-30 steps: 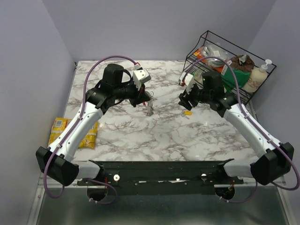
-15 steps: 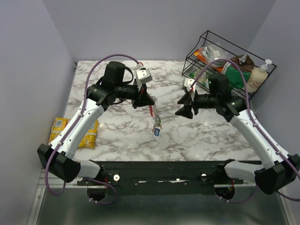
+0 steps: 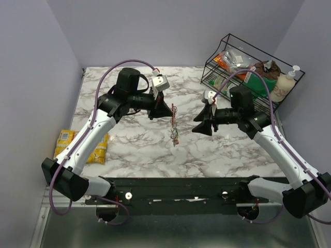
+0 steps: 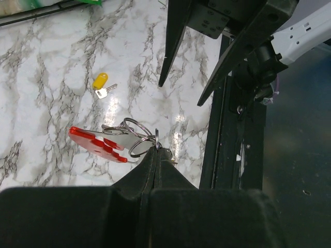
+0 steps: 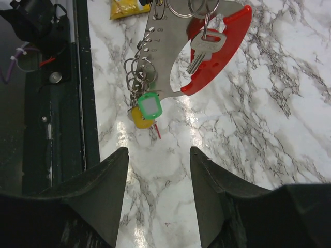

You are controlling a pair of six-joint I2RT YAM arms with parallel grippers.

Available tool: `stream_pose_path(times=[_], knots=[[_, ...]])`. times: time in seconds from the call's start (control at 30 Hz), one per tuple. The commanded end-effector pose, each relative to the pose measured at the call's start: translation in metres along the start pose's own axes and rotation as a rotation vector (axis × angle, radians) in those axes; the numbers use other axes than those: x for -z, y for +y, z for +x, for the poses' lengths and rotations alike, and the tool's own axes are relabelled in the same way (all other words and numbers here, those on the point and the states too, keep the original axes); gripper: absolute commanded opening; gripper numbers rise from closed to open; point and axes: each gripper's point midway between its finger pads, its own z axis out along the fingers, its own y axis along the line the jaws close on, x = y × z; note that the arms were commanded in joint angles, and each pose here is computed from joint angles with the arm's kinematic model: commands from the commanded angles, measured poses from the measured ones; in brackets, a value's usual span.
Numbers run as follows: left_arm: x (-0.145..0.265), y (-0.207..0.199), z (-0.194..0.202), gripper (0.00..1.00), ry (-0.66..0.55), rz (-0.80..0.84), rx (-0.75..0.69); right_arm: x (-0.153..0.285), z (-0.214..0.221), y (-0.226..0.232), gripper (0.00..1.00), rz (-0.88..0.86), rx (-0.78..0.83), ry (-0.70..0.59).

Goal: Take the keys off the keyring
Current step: Remove the key from the keyring.

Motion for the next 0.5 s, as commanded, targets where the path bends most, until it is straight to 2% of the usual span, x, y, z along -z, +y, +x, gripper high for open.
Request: stream_pose_path(times=[0.0, 0.23, 0.47], knots=[[-0.002, -0.009, -0.015, 0.0, -0.045, 0.04, -0.019, -0.005, -0.011, 0.015, 0.58, -0.078, -0.002, -0.057], [-0.005, -0.008, -0.017, 0.0, -0.056, 0.044, 0.003, -0.018, -0.001, 0.026, 0.58, -0.157, -0.016, -0.039], [-0.008, -0.004, -0.022, 0.0, -0.077, 0.033, 0.004, -0.028, 0.011, 0.02, 0.58, -0.153, -0.036, -0.018]])
